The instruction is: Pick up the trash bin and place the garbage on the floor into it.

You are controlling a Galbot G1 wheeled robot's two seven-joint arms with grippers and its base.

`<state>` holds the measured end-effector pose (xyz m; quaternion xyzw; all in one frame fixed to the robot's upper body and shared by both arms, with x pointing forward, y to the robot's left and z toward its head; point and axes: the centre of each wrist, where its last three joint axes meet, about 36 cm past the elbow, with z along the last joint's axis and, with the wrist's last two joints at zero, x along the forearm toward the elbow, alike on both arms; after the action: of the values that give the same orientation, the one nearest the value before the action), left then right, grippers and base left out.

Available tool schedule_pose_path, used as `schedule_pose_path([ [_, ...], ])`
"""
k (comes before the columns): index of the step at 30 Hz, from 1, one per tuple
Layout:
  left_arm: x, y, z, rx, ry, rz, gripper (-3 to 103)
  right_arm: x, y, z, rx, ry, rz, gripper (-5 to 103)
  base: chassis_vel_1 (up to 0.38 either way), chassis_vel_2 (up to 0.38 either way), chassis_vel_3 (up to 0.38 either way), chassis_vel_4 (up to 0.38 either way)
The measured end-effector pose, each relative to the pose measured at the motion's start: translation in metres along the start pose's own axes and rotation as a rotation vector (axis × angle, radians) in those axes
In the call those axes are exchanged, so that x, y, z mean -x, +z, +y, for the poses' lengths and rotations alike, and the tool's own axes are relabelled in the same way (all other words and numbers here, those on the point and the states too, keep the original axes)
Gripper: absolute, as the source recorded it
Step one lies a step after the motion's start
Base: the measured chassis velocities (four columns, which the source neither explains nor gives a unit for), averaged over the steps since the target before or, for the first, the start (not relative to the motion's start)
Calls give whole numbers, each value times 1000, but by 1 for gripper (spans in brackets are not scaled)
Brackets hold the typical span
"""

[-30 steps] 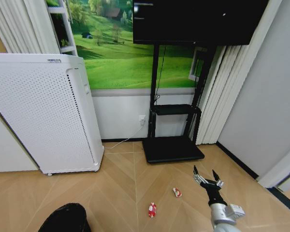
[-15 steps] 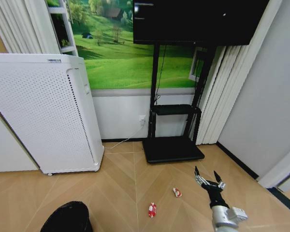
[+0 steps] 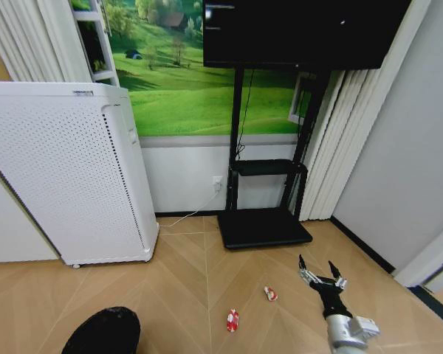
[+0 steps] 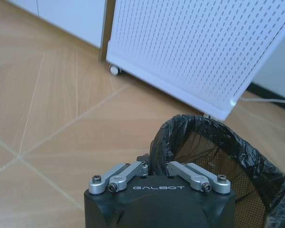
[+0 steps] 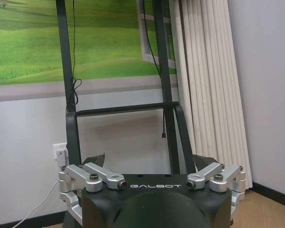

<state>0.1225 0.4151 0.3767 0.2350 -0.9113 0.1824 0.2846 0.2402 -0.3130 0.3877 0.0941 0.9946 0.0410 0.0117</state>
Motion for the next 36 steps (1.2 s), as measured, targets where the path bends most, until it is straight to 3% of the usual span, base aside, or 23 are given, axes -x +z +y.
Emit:
schedule_pose_path([
  [3,-3,-3,0,43,12,-54,7,-2,1,2,-7,-11,5,100,0,0,0,0],
  [5,-7,-6,-2,102,35,-113,7,-5,4,4,-26,-33,18,100,69,66,-72,-45],
  [10,-12,-12,-10,165,65,-174,7,-8,19,7,-83,-68,65,100,138,119,-111,-116],
  [19,-19,-26,-29,159,110,-231,7,-3,37,15,-100,-121,103,100,226,211,-221,-217],
  [23,-20,-32,-32,147,120,-260,7,6,54,14,-113,-154,175,100,263,264,-271,-259],
  [29,-22,-46,-35,122,138,-314,7,16,108,21,-160,-220,454,100,128,61,-96,-123],
  [36,-29,-48,-43,120,164,-337,7,23,156,12,-219,-182,615,100,-47,-31,49,39],
])
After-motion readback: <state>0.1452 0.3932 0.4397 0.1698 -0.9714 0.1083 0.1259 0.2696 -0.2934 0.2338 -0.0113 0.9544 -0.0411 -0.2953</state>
